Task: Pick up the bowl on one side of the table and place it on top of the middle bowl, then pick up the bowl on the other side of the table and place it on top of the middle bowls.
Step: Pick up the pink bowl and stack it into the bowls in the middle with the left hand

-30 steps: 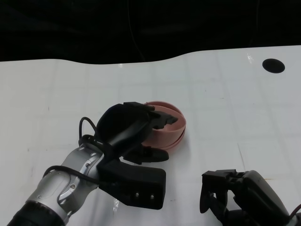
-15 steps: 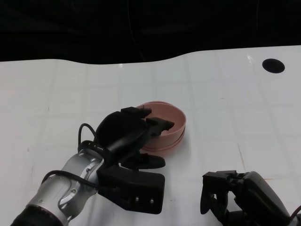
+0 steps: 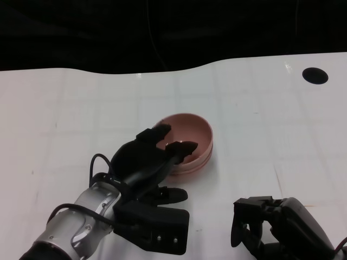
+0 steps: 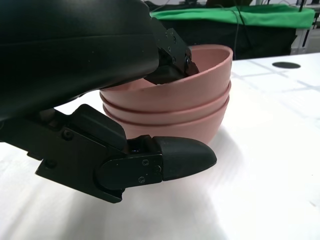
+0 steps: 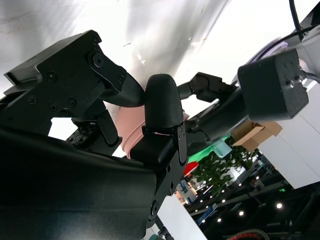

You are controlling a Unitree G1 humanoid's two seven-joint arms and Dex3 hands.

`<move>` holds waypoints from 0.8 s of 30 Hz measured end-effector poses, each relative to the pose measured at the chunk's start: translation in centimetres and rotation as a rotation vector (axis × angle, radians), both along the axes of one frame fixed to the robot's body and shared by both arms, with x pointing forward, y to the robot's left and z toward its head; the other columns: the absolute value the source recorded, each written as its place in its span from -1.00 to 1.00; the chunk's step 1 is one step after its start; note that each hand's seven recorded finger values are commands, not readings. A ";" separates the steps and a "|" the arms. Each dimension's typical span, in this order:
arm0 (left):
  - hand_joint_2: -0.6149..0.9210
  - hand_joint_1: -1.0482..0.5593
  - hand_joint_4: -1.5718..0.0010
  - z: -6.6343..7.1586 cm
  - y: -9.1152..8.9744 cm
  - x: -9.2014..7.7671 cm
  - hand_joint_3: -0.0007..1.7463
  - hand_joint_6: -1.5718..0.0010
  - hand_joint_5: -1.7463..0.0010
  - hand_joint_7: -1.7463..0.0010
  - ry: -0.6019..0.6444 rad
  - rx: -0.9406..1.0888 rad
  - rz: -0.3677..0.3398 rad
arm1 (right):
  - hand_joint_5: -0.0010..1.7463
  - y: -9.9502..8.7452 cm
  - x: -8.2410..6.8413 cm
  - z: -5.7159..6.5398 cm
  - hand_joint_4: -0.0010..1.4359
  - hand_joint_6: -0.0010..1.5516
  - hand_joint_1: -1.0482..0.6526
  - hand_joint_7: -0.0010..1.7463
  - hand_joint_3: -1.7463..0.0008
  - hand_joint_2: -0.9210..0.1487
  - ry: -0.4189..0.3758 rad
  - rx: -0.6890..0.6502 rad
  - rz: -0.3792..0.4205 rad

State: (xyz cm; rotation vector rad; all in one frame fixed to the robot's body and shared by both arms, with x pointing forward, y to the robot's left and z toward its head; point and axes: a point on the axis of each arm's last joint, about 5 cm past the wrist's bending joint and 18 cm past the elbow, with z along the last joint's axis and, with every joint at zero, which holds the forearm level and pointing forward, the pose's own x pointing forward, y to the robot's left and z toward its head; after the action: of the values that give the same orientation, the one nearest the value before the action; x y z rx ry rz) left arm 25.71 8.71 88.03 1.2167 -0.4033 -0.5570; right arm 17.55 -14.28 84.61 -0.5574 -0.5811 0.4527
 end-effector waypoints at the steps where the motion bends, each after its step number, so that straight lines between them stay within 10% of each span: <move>1: 1.00 -0.83 1.00 -0.1 0.0 0.0 -0.14 0.66 1.00 1.00 0.001 0.000 0.000 | 1.00 0.0 0.0 0.0 0.14 -0.15 0.04 0.90 -0.35 -0.30 0.001 0.000 0.000; 24: 1.00 -0.51 0.40 1.2 2.3 -1.3 -0.51 0.19 0.91 0.97 -0.097 -0.553 0.018 | 1.00 -0.2 0.1 0.0 0.18 -0.13 0.05 0.87 -0.43 -0.23 0.008 -0.009 0.000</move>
State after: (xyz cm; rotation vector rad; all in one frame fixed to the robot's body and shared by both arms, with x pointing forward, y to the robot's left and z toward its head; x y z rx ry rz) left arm 24.46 11.03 89.19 0.7147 -0.5830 -0.3377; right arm 17.69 -14.46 84.58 -0.5638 -0.5715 0.4576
